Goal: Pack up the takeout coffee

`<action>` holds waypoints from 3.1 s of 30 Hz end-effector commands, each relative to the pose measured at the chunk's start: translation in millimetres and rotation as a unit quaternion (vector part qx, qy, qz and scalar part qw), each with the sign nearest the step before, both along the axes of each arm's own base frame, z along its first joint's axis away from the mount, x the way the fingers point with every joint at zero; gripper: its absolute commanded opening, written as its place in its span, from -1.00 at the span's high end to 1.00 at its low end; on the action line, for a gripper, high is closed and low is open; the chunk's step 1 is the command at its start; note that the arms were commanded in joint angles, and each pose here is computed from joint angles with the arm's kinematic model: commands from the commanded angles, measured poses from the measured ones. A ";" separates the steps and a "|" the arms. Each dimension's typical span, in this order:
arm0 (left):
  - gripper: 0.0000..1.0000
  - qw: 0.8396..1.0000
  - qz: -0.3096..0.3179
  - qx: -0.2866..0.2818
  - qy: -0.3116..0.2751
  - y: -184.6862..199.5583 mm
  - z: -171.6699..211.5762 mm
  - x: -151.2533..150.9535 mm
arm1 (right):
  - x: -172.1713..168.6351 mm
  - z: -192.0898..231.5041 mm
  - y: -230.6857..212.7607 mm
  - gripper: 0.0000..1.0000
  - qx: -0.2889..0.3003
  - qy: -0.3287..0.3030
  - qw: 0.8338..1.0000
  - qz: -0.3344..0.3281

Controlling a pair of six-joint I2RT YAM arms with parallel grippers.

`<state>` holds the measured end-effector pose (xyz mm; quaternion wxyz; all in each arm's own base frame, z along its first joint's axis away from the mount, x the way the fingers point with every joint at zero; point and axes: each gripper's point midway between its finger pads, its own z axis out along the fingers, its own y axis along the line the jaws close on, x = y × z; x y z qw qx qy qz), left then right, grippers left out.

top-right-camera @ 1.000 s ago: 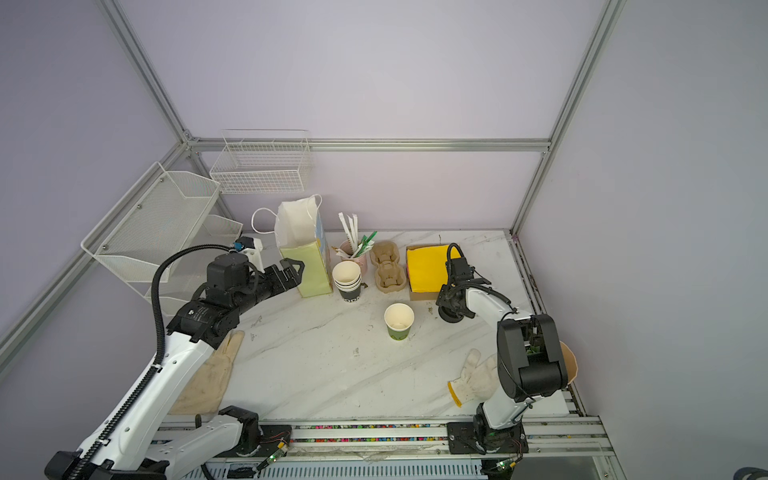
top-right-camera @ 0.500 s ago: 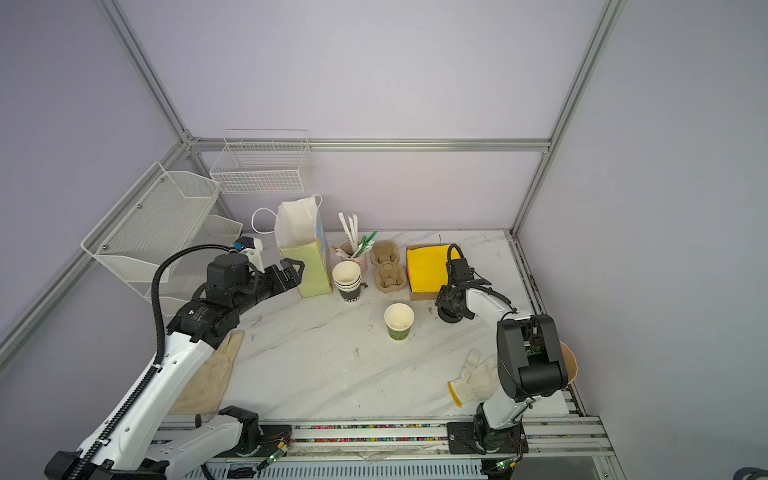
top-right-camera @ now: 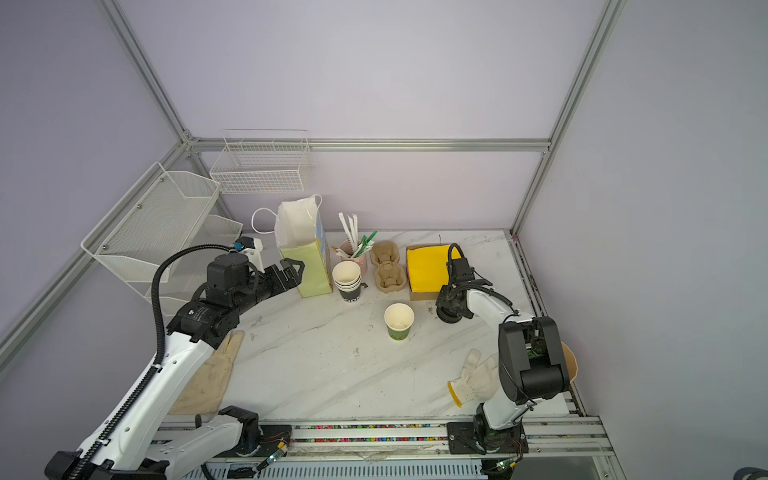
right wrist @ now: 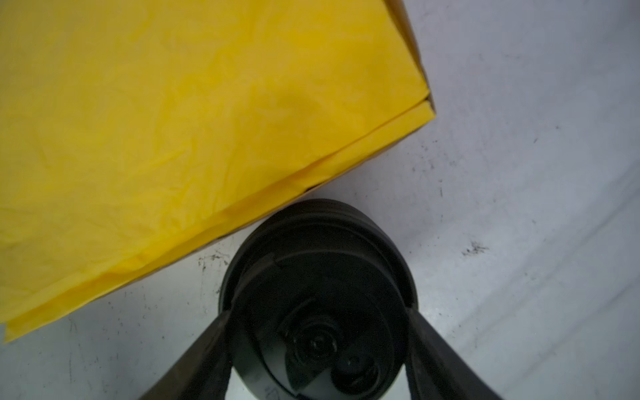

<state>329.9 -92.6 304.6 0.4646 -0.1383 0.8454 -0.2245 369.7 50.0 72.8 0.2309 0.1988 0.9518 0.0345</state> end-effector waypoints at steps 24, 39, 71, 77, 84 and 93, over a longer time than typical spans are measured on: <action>-1.00 0.999 -0.047 -0.017 0.020 -20.0 -11.5 3.9 | -6.9 24.3 0.6 -0.34 0.015 -0.029 0.999 0.000; -0.99 0.983 -0.149 -0.107 0.028 -97.2 12.3 11.6 | -6.1 33.1 4.2 -0.34 0.053 -0.059 0.997 -0.003; -1.00 0.915 -0.284 -0.258 0.123 -383.4 -3.8 80.7 | -21.0 61.7 -1.4 -0.32 0.100 -0.135 0.986 0.008; -0.99 0.902 -0.298 -0.279 0.139 -408.5 -15.1 73.3 | -21.6 60.2 -1.8 -0.32 0.099 -0.138 0.985 0.009; -1.00 0.885 -0.312 -0.304 0.164 -428.5 -29.5 66.5 | -21.0 65.6 -0.5 -0.30 0.105 -0.150 0.983 0.011; -0.99 0.873 -0.313 -0.325 0.185 -440.3 -44.9 63.8 | -21.4 69.3 1.4 -0.29 0.110 -0.159 0.981 0.016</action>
